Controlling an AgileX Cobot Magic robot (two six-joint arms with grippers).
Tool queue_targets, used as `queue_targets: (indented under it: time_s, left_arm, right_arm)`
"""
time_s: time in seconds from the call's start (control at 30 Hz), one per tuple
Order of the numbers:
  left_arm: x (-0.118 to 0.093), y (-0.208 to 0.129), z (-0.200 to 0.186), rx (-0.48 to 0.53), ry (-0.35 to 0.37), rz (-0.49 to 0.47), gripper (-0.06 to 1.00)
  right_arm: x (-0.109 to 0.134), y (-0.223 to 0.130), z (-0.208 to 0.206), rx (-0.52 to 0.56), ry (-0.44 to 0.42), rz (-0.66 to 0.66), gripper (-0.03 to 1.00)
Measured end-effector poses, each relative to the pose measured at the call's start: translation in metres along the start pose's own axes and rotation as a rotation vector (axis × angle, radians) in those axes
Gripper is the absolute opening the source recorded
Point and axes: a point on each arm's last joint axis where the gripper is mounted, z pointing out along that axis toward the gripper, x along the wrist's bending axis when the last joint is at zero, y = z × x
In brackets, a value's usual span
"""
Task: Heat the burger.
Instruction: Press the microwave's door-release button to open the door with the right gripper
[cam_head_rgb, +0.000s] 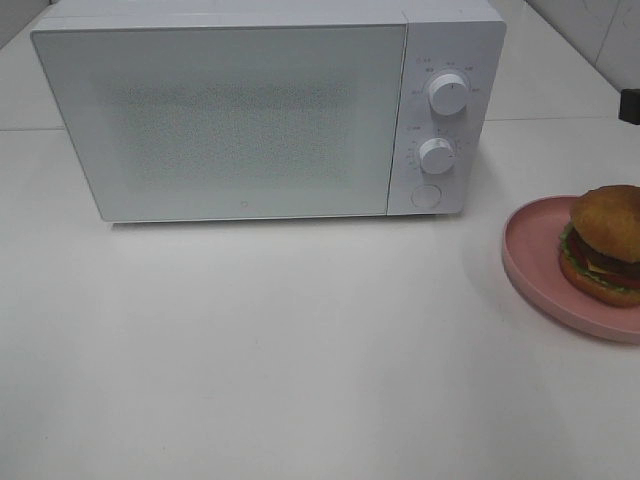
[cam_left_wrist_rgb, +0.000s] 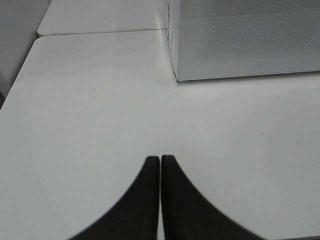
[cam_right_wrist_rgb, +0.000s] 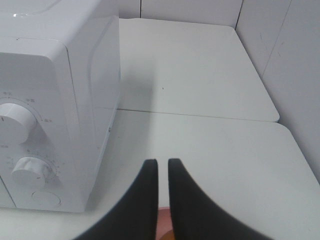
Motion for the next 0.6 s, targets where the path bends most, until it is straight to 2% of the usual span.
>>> queue_targets:
  time_s: [0.1,0.23,0.37,0.47,0.53,0.6]
  left_arm:
    - [0.000,0.000,0.000,0.000,0.000,0.000,0.00]
    - [0.000,0.000,0.000,0.000,0.000,0.000,0.00]
    - [0.000,0.000,0.000,0.000,0.000,0.000,0.00]
    - [0.000,0.000,0.000,0.000,0.000,0.000,0.00]
    - [0.000,0.000,0.000,0.000,0.000,0.000,0.00]
    - [0.000,0.000,0.000,0.000,0.000,0.000,0.00]
  right_arm:
    - [0.001,-0.005,0.013,-0.001,0.007,0.005,0.01]
    - [0.010,-0.008,0.019,-0.007,0.040,-0.006,0.00]
    - [0.041,-0.012,0.026,-0.018,0.156,-0.046,0.00]
    - [0.048,-0.014,0.027,-0.013,0.182,-0.055,0.00]
    - [0.075,-0.022,0.030,0.006,0.277,-0.091,0.00]
    - [0.082,-0.025,0.031,0.008,0.301,-0.100,0.00]
